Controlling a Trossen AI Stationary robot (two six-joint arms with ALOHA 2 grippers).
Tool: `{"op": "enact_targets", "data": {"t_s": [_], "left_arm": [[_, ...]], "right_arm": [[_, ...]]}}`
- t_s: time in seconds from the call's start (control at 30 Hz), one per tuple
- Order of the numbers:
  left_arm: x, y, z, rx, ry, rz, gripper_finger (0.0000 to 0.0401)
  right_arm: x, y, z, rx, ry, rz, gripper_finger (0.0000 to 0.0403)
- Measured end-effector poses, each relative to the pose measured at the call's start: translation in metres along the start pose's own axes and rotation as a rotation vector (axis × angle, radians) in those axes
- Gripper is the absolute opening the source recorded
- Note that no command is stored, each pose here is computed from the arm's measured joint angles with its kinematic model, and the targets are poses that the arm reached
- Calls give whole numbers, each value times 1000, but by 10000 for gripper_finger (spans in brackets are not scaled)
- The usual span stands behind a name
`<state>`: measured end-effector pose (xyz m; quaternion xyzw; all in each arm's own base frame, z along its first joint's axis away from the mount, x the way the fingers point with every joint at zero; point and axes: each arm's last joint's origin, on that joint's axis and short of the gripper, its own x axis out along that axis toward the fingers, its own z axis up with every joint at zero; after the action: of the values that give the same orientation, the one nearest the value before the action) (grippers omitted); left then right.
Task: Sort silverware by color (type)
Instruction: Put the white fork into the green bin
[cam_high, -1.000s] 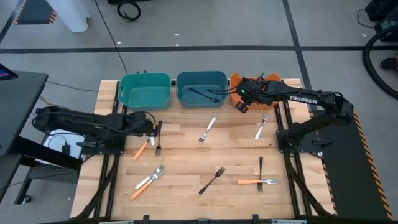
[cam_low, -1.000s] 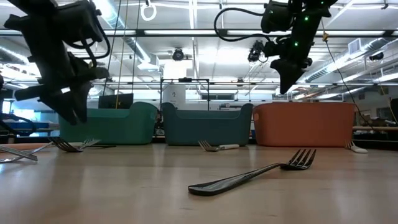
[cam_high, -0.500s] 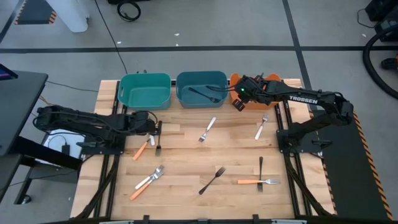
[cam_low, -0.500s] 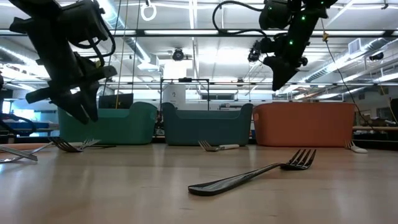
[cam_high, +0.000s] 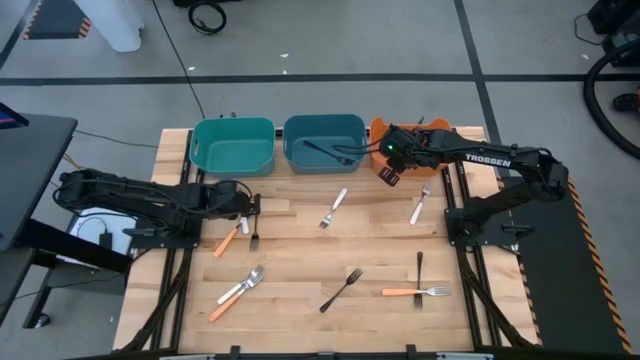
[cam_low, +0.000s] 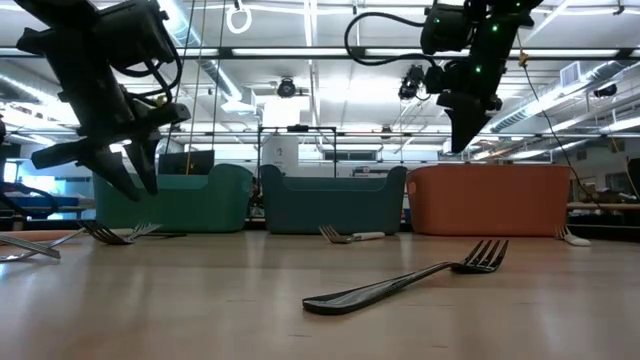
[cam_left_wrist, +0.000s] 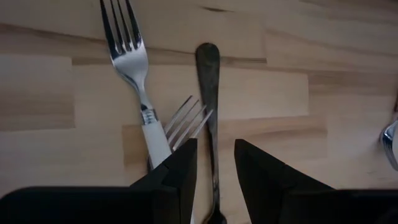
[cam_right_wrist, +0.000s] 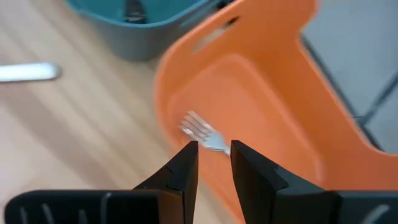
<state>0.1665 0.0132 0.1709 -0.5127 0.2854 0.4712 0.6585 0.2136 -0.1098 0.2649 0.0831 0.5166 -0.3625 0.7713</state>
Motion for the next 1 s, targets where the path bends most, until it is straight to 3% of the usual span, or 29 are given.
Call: {"op": "enact_targets", "data": {"t_s": [0.23, 0.33, 0.53, 0.83, 1.0], "left_arm": [[0, 3, -1, -60, 41, 26, 117], [0, 7, 0, -162, 37, 69, 117], [3, 9, 8, -247, 14, 96, 117], [7, 14, 25, -293, -30, 141, 117], [12, 16, 30, -262, -32, 175, 117]], "right_arm": [[0, 2, 7, 24, -69, 55, 103], [-1, 3, 12, 36, -108, 75, 103], [-1, 4, 14, -36, -136, 81, 103], [-1, 3, 16, -77, -159, 79, 103], [-2, 4, 18, -71, -181, 81, 103]]}}
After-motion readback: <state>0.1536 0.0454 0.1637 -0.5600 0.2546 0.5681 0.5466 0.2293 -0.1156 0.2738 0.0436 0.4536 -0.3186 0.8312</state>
